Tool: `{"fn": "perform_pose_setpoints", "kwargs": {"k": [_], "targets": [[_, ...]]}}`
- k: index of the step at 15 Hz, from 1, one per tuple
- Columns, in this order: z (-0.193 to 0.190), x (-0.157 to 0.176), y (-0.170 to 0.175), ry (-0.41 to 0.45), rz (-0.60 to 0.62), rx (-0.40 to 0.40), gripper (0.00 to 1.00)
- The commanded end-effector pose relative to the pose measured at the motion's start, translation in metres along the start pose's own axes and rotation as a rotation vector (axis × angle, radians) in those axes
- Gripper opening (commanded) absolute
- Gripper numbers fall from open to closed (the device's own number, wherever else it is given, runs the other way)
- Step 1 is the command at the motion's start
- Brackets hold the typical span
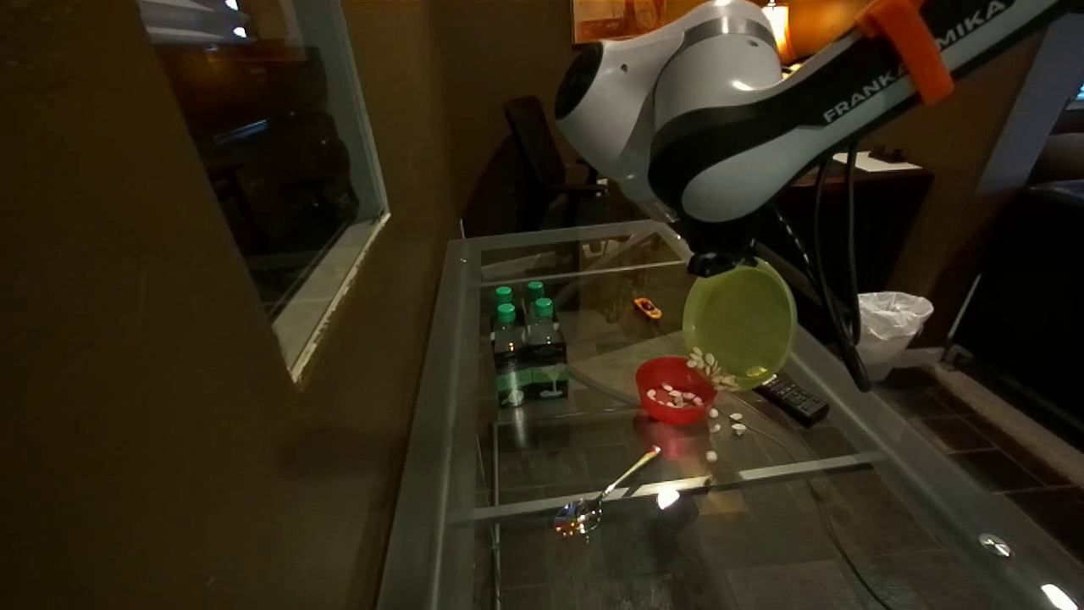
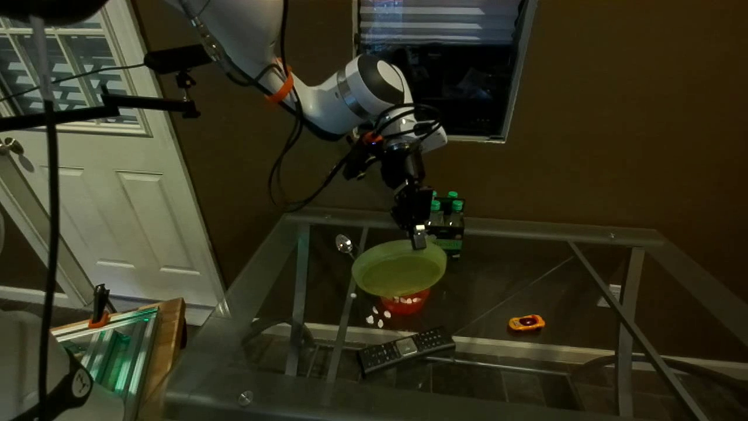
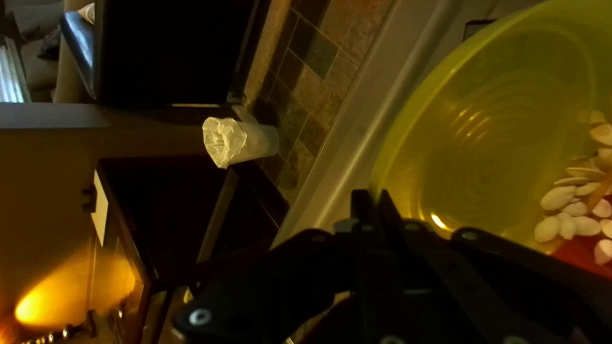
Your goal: Pour the contents on the yellow plate into the red bowl.
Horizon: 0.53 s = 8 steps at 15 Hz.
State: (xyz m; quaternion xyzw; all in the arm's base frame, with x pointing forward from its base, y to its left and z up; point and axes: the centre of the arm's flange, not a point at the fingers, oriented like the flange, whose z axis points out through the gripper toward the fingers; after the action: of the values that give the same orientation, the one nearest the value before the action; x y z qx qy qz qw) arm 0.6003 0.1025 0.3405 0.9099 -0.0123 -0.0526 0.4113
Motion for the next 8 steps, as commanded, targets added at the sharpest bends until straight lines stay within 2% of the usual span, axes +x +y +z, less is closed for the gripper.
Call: {"fn": "perform_pose_setpoints", "kwargs": {"k": [1,8], "targets": [[-0.0075,0.0142,-0.0022,-0.053,0.04,0.009,0.01],[-0.0095,0.0204,-0.0007,-0.089,0.109,-0.046,0.01]]}}
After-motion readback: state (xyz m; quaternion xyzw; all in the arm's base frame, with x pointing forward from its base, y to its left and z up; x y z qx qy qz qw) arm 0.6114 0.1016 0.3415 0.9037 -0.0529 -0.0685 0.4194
